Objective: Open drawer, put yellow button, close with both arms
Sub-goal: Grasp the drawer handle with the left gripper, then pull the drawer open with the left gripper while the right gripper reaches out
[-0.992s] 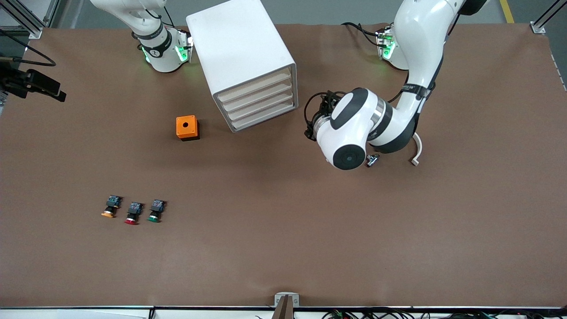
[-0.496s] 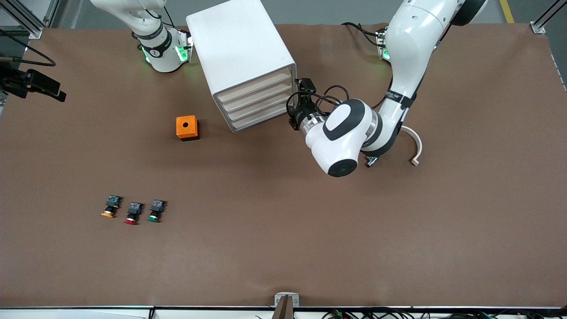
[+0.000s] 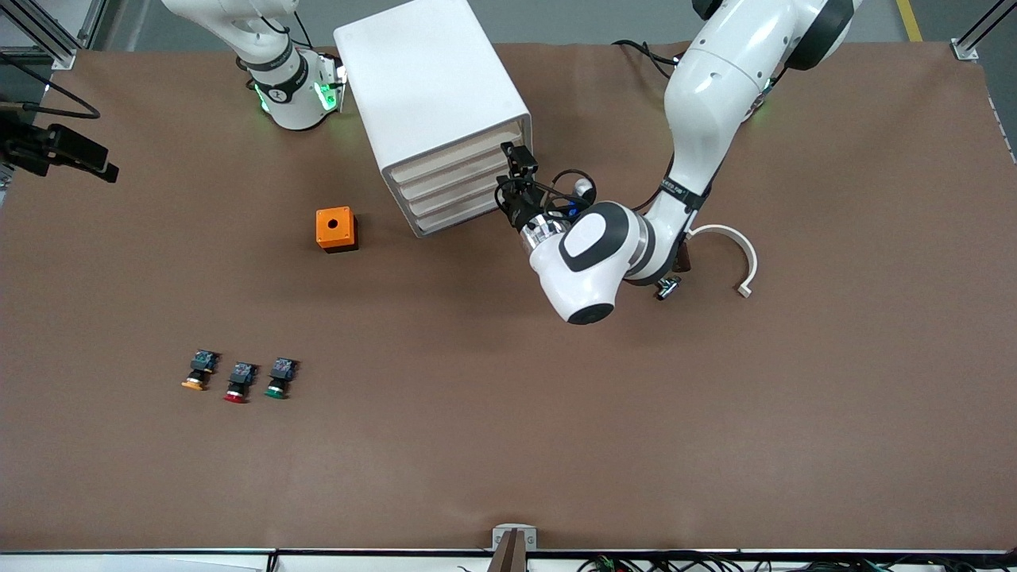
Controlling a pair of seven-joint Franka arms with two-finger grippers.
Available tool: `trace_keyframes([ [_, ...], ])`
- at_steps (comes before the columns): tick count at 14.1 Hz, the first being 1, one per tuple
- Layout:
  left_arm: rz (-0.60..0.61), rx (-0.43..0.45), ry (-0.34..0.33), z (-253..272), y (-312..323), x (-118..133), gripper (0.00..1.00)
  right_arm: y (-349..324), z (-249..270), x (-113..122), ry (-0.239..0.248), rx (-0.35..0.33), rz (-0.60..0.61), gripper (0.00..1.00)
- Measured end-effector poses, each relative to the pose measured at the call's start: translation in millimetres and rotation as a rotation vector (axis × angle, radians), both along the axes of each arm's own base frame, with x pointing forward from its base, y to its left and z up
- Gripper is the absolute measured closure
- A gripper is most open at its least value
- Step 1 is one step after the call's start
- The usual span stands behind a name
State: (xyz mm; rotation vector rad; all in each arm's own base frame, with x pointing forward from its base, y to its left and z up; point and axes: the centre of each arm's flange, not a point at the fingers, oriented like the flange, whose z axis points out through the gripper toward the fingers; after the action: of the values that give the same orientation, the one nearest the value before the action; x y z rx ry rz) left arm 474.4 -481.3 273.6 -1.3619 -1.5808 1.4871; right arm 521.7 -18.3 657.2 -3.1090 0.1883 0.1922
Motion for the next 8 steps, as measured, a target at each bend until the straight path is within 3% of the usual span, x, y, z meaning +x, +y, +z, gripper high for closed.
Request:
trace_keyframes([
  [1,0.001,0.002,0.012,-5,0,-1,0.33,0,0,0,0.000,0.000,0.000,0.00],
  [3,0.001,-0.001,0.032,-11,-3,-4,0.44,0,0,0,0.000,0.000,0.000,0.00],
  [8,-0.044,0.017,0.051,-16,-25,-29,0.45,0,0,0,0.000,0.000,0.000,0.00],
])
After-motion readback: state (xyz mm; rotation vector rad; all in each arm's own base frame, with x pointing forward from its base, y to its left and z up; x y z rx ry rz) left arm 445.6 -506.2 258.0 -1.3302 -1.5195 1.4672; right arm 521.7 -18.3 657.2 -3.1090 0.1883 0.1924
